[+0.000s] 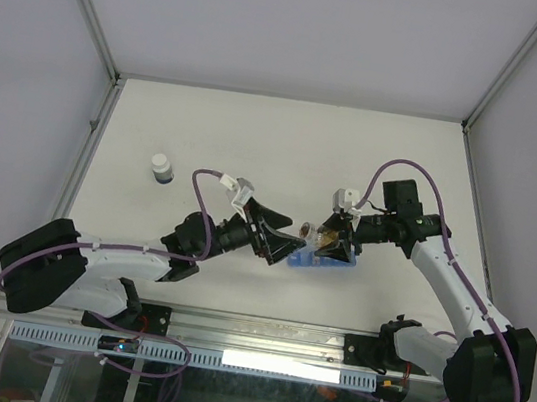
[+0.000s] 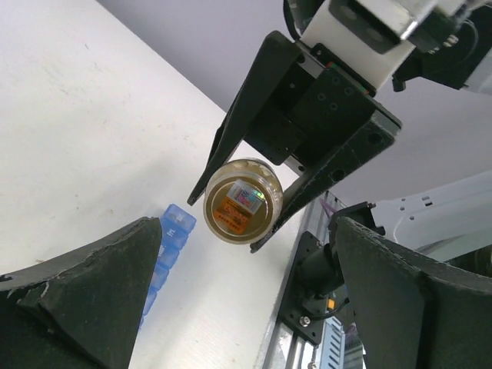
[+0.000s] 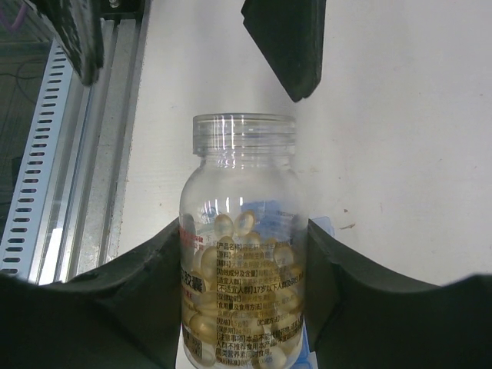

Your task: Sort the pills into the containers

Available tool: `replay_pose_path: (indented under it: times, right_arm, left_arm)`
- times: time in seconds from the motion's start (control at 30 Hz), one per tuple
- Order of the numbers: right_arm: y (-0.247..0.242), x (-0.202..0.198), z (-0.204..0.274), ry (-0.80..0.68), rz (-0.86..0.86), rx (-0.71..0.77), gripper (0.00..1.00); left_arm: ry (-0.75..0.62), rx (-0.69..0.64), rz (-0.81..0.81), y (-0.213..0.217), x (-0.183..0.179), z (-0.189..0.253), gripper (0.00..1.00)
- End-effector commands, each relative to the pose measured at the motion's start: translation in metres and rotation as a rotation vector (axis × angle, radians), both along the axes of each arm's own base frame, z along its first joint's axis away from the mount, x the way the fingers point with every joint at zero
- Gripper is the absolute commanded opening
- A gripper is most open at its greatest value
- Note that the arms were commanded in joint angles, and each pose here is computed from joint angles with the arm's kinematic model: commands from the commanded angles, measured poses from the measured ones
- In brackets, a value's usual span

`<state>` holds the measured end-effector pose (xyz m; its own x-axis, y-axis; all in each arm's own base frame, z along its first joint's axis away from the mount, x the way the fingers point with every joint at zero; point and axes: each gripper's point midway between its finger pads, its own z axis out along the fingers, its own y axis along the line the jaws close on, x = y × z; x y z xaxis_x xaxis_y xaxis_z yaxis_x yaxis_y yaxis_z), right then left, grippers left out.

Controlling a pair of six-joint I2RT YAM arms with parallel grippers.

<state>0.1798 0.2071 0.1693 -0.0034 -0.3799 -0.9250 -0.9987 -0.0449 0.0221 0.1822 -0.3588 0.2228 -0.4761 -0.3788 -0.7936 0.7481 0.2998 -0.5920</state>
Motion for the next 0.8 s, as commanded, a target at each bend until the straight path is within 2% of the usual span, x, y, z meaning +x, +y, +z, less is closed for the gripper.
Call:
replay_pose_path:
  times: [0.0, 0.2, 0.33, 0.47, 0.77]
  right_arm:
    - [0.007, 0.002, 0.020, -0.050, 0.031, 0.056, 0.00]
    - [0.007, 0.000, 0.022, -0.054, 0.039, 0.063, 0.00]
    - [0.007, 0.000, 0.021, -0.053, 0.041, 0.063, 0.00]
    - [0.007, -0.001, 0.021, -0.050, 0.044, 0.065, 0.00]
    - [0.007, -0.001, 0.020, -0.052, 0.045, 0.063, 0.00]
  left_arm:
    - [-0.248, -0.052, -0.003, 0.016, -0.013, 0.032, 0.99]
    - [-0.624, 0.102, -0.126, 0.014, -0.034, 0.011, 0.99]
    - [-0.780, 0.150, -0.130, 0.012, -0.029, 0.009, 0.99]
    - [-0.818, 0.157, -0.123, 0.009, -0.012, 0.017, 0.98]
    - [-0.758, 0.137, -0.196, -0.005, 0.006, 0.015, 0.88]
